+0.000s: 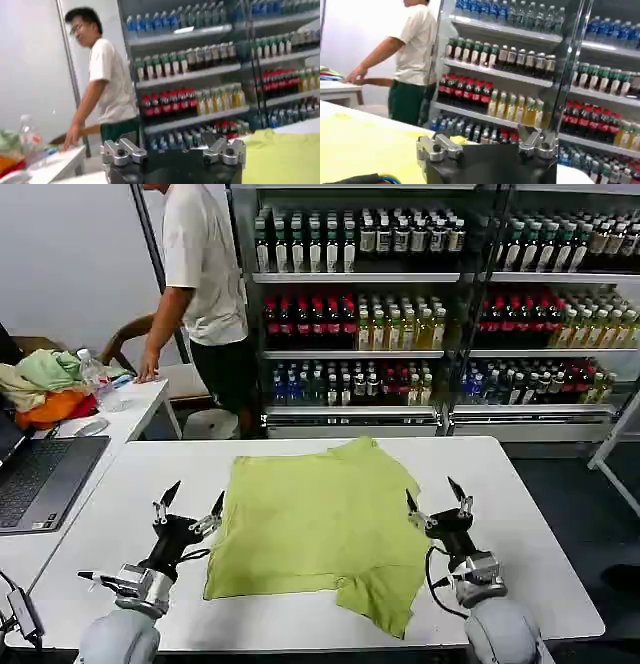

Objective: Fold and organize the clothes.

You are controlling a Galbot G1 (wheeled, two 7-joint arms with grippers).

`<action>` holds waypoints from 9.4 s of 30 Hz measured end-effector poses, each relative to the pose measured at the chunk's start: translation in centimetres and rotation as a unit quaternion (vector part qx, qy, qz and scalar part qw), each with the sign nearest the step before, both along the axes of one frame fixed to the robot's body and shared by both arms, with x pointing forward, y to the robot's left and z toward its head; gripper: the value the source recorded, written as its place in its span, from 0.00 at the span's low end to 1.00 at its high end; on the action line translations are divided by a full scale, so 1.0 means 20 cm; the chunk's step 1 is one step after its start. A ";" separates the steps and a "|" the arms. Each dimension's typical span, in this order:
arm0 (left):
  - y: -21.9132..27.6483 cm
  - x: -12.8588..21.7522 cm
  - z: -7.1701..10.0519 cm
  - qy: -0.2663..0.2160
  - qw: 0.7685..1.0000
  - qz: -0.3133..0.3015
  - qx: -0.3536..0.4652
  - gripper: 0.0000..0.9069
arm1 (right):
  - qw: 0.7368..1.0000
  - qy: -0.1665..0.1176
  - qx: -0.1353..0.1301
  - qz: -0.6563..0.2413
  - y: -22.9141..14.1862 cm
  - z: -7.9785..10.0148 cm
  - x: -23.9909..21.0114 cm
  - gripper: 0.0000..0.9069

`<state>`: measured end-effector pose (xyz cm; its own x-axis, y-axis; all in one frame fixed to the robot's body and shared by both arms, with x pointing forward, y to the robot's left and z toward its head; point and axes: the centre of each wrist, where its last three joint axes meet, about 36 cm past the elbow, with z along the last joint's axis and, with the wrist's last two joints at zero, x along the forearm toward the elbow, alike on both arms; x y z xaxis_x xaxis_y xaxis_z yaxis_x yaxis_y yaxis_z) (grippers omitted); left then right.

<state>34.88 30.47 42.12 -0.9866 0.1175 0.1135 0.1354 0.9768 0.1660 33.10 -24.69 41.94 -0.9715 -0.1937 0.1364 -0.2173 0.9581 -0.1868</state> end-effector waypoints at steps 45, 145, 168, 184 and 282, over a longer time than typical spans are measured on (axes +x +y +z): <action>-0.20 -0.31 -0.14 0.236 0.967 0.089 -0.045 0.27 | 0.987 0.160 0.008 0.008 0.18 -0.25 -0.53 0.12; -0.12 0.25 -0.18 0.178 0.982 -0.027 -0.062 1.00 | 0.990 0.134 0.046 0.001 0.07 -0.17 0.14 1.00; -0.10 0.14 -0.08 0.185 0.982 -0.003 -0.050 1.00 | 0.987 0.153 0.031 -0.033 -0.02 -0.11 -0.02 1.00; -0.15 0.11 -0.16 0.215 0.975 0.022 -0.057 0.06 | 0.982 0.183 0.037 -0.040 -0.02 -0.16 -0.10 0.00; 0.09 0.41 -0.04 0.190 0.980 -0.015 -0.052 1.00 | 0.986 0.154 0.061 -0.002 0.25 0.05 0.87 1.00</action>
